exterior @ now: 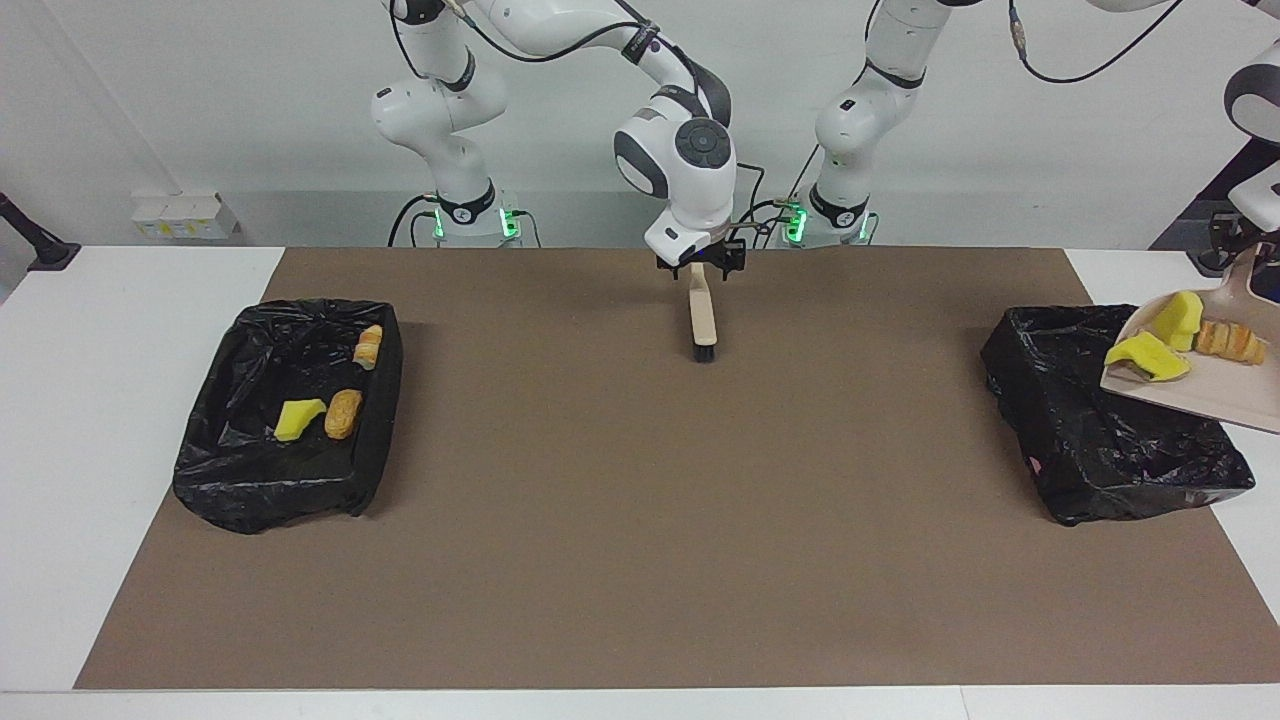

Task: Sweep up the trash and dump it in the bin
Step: 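Tip the dustpan into the black bin with the left gripper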

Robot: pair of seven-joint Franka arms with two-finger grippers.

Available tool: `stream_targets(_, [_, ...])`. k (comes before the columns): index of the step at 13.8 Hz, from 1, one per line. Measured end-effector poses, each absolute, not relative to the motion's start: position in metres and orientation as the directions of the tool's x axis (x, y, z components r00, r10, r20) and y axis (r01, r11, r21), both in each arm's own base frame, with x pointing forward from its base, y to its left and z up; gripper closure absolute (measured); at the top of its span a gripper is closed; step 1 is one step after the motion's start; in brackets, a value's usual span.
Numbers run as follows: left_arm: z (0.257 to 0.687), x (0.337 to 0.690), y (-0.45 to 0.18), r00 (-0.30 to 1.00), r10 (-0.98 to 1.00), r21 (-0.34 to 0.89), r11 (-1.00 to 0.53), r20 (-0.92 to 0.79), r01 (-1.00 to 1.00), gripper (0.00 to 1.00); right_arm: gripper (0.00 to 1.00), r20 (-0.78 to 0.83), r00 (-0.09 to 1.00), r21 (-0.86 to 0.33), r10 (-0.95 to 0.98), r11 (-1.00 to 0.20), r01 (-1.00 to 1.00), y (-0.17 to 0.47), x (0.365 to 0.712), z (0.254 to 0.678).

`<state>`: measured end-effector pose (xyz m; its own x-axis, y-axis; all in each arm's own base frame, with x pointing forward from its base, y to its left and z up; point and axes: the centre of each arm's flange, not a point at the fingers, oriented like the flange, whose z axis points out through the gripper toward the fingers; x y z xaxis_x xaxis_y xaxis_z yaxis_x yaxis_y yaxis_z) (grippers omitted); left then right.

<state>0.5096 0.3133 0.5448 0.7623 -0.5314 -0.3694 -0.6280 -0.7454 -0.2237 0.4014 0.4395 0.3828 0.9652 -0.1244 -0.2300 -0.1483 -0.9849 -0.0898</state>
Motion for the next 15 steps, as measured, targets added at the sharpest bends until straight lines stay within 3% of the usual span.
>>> stream_targets(1, [0.545, 0.514, 0.306, 0.737, -0.541, -0.232, -0.719, -0.406, -0.655, 0.69, 0.0, -0.196, 0.969, -0.101, -0.147, -0.98, -0.169, 0.426, 0.422, 0.388])
stream_targets(8, [0.549, 0.54, 0.276, 0.553, -0.54, -0.266, -0.519, -0.634, -0.812, 0.69, 0.0, 0.014, 0.965, -0.098, -0.263, -0.96, -0.261, 0.281, 0.552, 0.443])
stream_targets(11, [0.549, 0.555, 0.252, 0.488, -0.531, -0.27, -0.436, -0.693, -0.858, 0.69, 0.0, 0.049, 0.957, -0.087, -0.287, -0.956, -0.282, 0.216, 0.575, 0.494])
stream_targets(15, [0.541, 0.574, 0.223, 0.4, -0.501, -0.256, -0.332, -0.768, -0.908, 0.69, 0.0, 0.029, 0.977, -0.029, -0.212, -0.977, -0.212, 0.15, 0.572, 0.574])
